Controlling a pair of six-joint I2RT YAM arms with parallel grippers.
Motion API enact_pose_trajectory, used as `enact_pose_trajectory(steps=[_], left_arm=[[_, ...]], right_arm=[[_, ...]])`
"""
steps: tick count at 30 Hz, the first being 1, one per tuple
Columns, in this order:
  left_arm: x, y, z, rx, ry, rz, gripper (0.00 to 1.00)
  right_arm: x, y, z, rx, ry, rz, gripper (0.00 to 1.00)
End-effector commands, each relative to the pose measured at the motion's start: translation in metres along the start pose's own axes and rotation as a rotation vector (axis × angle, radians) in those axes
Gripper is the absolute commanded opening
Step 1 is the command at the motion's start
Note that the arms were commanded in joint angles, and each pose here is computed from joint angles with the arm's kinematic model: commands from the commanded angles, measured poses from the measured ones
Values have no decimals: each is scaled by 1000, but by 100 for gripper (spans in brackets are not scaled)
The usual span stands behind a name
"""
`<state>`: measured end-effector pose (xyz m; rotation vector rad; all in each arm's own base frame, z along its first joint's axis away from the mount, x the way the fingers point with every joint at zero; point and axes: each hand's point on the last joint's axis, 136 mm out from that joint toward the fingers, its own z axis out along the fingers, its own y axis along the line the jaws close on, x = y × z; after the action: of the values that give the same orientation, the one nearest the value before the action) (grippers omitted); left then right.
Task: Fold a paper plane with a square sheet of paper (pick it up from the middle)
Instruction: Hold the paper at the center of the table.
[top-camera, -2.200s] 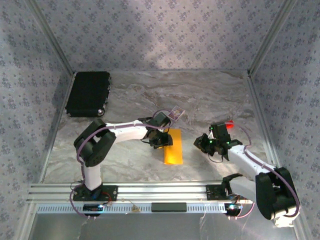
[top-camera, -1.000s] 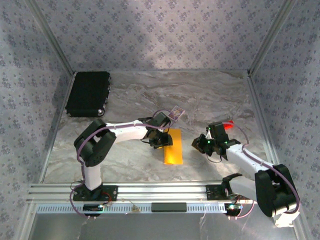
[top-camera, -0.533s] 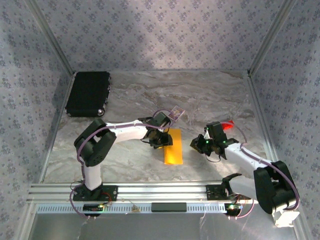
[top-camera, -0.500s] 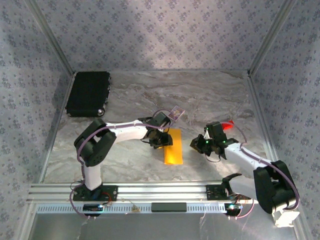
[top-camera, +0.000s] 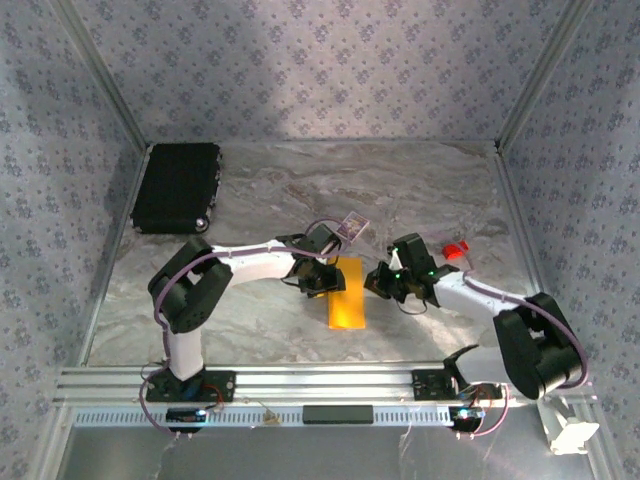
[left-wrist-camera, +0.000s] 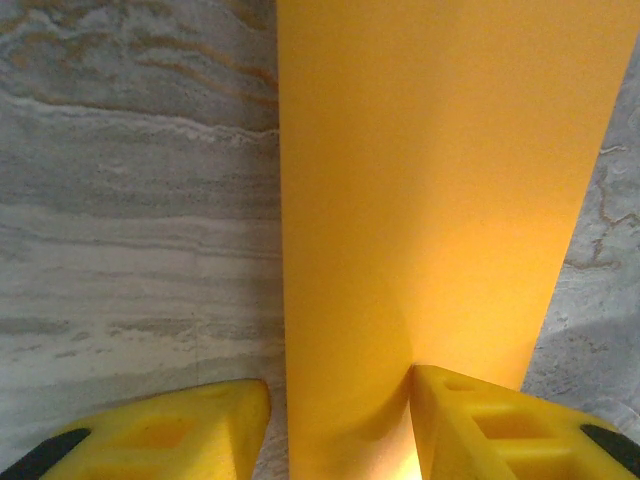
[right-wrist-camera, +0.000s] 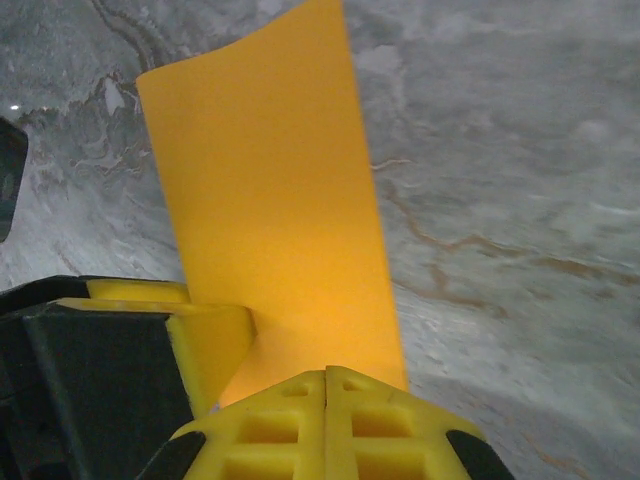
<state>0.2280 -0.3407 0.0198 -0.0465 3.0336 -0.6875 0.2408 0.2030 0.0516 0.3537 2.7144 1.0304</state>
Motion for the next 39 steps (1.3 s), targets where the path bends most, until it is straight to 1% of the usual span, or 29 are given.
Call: enact_pose_trajectory(steps=[1, 6, 12, 13, 15, 18, 21, 23, 28, 32, 34, 36, 39], left_arm=[[7, 29, 42, -82, 27, -6, 45], [7, 29, 42, -82, 28, -5, 45], [7, 28, 42, -82, 29, -4, 45], [8, 29, 42, -84, 30, -3, 45], [8, 28, 42, -83, 29, -3, 45], [8, 29, 43, -82, 31, -2, 45], [6, 25, 41, -73, 26, 1, 45], [5, 22, 37, -63, 17, 2, 45], [-3, 4, 14, 7, -38, 7, 49], [-15, -15, -21, 94, -117, 22, 53], [-19, -23, -36, 148, -134, 22, 53], [-24, -33, -49, 234, -145, 26, 52], [-28, -41, -61, 310, -166, 24, 46]], right_arm=[[-2, 16, 8, -32, 22, -52, 0], [2, 22, 20, -30, 62, -79, 0], [10, 12, 34, -3, 116, -83, 0], [13, 9, 36, 6, 128, -89, 0], [22, -13, 41, 75, 144, -82, 0], [36, -39, 45, 131, 186, -76, 0], [45, -59, 45, 203, 215, -81, 0], [45, -65, 43, 226, 221, -88, 0], [37, -63, 38, 236, 220, -118, 0], [32, -60, 36, 233, 221, -114, 0], [31, -60, 36, 230, 220, -108, 0], [31, -62, 37, 233, 222, -102, 0], [31, -63, 37, 234, 223, -100, 0]])
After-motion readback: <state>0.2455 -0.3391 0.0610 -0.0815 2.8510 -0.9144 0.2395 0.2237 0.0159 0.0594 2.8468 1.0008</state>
